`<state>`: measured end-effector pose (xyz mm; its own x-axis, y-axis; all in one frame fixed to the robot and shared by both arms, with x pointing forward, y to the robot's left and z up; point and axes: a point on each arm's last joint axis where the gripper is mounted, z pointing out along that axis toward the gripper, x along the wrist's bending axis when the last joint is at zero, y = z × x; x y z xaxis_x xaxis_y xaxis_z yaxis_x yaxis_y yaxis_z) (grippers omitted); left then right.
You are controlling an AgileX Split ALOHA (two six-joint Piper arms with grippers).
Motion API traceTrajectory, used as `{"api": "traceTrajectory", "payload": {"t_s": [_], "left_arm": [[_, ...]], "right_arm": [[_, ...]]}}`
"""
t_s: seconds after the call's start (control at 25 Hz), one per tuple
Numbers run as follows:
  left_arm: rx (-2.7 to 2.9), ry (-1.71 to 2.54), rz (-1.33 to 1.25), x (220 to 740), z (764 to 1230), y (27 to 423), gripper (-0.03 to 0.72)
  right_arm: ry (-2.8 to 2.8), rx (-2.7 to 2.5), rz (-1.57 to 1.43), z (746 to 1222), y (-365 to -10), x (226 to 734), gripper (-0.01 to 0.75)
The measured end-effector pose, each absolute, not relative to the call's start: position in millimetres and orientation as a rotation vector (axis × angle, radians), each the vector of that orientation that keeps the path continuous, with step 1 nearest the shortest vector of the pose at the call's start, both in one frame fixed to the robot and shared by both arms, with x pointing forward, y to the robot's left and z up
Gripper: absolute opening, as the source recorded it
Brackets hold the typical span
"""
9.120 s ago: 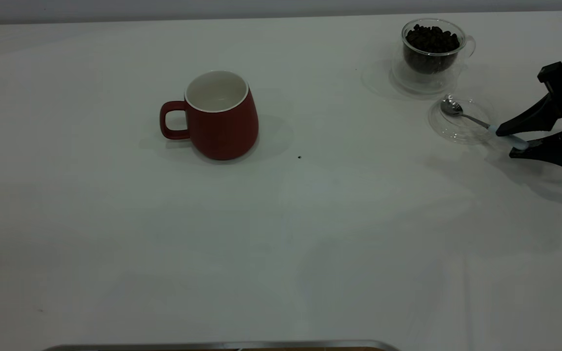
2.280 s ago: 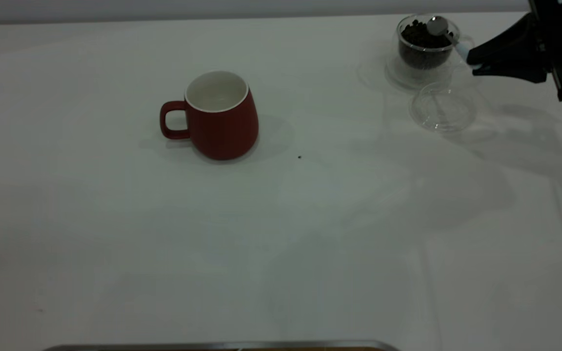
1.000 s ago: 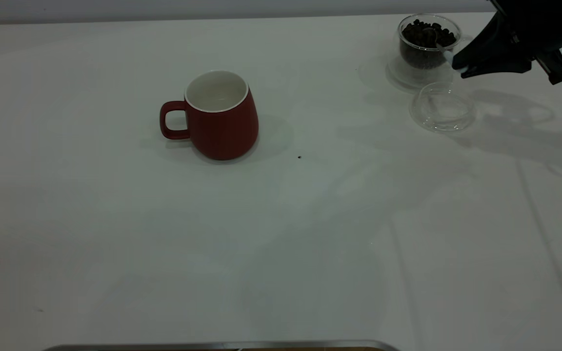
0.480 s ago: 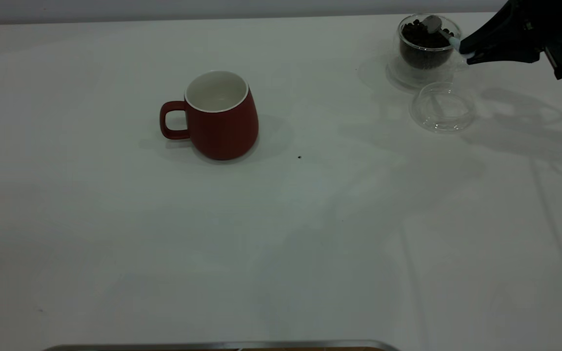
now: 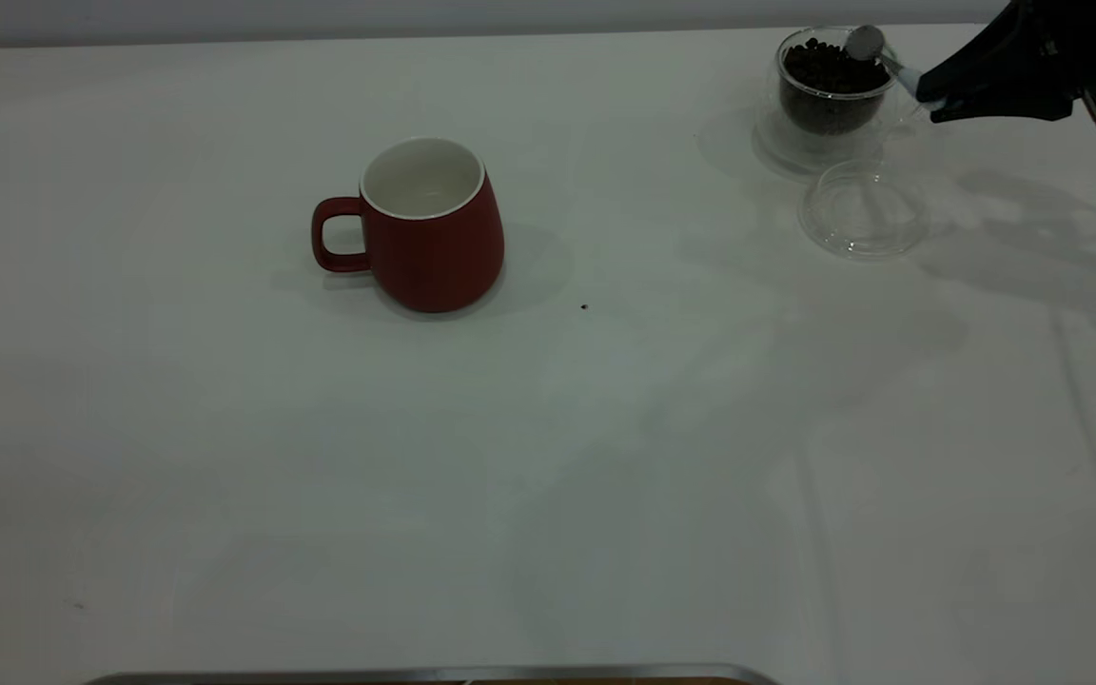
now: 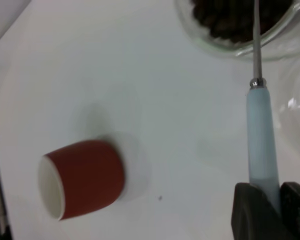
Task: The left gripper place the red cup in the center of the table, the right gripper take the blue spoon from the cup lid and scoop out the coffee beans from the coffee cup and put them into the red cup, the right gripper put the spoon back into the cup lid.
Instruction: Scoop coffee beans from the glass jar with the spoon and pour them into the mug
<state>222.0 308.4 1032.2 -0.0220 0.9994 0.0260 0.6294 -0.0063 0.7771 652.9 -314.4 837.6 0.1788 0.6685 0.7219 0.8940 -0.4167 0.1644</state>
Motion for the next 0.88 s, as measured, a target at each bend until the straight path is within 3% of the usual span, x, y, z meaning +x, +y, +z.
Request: {"api": "traceTrajectory", "payload": {"t_s": [0.88], "left_arm": [[1.695, 1.706, 0.843, 222, 1032, 308, 0.515]], "right_arm": [[-1.701, -2.192, -0.920, 842, -281, 667, 0.103]]}}
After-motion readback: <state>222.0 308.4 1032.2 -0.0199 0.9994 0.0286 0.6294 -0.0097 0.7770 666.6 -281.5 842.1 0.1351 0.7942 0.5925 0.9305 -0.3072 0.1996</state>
